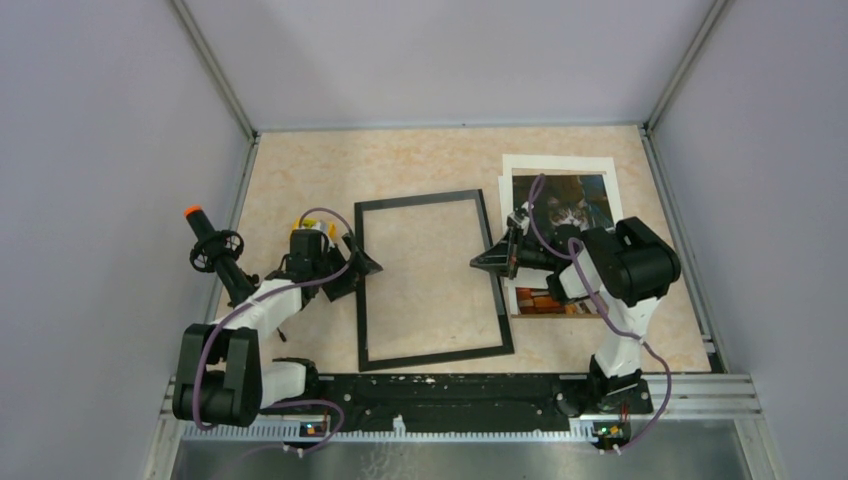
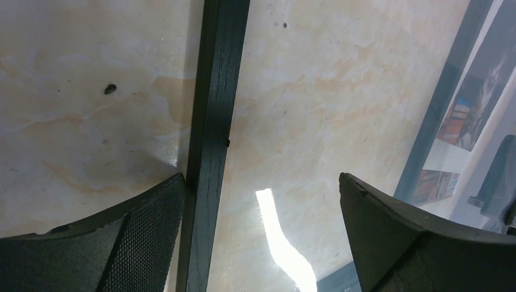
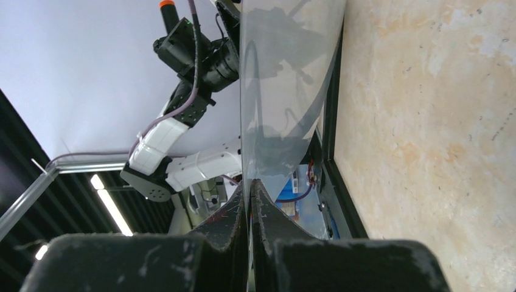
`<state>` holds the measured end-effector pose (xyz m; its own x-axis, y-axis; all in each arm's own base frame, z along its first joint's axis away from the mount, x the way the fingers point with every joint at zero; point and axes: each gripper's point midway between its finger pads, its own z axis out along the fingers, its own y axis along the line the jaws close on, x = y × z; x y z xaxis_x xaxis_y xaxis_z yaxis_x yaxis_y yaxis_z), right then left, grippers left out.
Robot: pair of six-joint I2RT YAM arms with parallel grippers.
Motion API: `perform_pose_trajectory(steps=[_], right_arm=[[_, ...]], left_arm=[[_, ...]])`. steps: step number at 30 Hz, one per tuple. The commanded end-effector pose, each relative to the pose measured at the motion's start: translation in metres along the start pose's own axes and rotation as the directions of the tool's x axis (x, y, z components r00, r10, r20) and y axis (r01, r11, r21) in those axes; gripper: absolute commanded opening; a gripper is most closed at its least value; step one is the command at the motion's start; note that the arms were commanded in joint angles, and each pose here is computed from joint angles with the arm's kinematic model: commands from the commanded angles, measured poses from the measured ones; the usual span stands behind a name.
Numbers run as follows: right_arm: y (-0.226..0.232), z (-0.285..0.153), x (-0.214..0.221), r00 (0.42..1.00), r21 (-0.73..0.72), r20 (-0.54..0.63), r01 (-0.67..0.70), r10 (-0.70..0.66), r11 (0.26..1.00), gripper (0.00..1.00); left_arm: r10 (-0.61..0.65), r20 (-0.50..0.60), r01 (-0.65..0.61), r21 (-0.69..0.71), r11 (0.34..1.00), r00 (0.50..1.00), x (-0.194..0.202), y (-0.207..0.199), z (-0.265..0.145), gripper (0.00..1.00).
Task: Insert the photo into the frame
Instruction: Place the photo frame item in the photo frame.
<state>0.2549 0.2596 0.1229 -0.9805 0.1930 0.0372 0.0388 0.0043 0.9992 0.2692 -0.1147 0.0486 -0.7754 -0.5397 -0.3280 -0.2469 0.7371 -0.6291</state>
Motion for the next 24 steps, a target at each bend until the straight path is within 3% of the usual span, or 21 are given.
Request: perform_pose_trajectory(steps=[1, 10, 16, 18, 21, 24], right_arm=[[0.013, 0.003, 0.012, 0.997, -0.058, -0.03, 0.065, -0.067, 0.996, 0.0], [0.015, 0.002, 0.021, 0.995, -0.046, -0.038, 0.087, -0.089, 0.995, 0.0], [-0.037, 0.0, 0.009, 0.988, 0.193, -0.015, 0.157, -0.157, 0.969, 0.04], [-0.048, -0.002, 0.005, 0.98, 0.263, -0.024, 0.198, -0.199, 0.944, 0.14], [-0.051, -0.004, 0.004, 0.966, 0.283, -0.051, 0.256, -0.252, 0.924, 0.39], [-0.06, -0.004, -0.002, 0.958, 0.314, -0.065, 0.286, -0.28, 0.905, 0.48]], left_arm=[[0.001, 0.006, -0.001, 0.039, 0.999, 1.0, 0.0, -0.005, 0.0, 0.98], [-0.002, 0.002, 0.001, 0.061, 0.998, 1.0, -0.001, -0.01, 0.0, 0.99], [0.002, -0.003, -0.002, 0.061, 0.998, 1.0, 0.002, -0.008, 0.001, 0.98], [0.001, -0.008, 0.0, 0.065, 0.998, 1.0, 0.003, -0.008, 0.002, 0.98], [0.001, -0.012, -0.001, 0.071, 0.997, 1.0, 0.004, -0.008, 0.002, 0.98], [0.005, -0.012, -0.004, 0.072, 0.997, 1.0, 0.003, -0.008, 0.003, 0.99]])
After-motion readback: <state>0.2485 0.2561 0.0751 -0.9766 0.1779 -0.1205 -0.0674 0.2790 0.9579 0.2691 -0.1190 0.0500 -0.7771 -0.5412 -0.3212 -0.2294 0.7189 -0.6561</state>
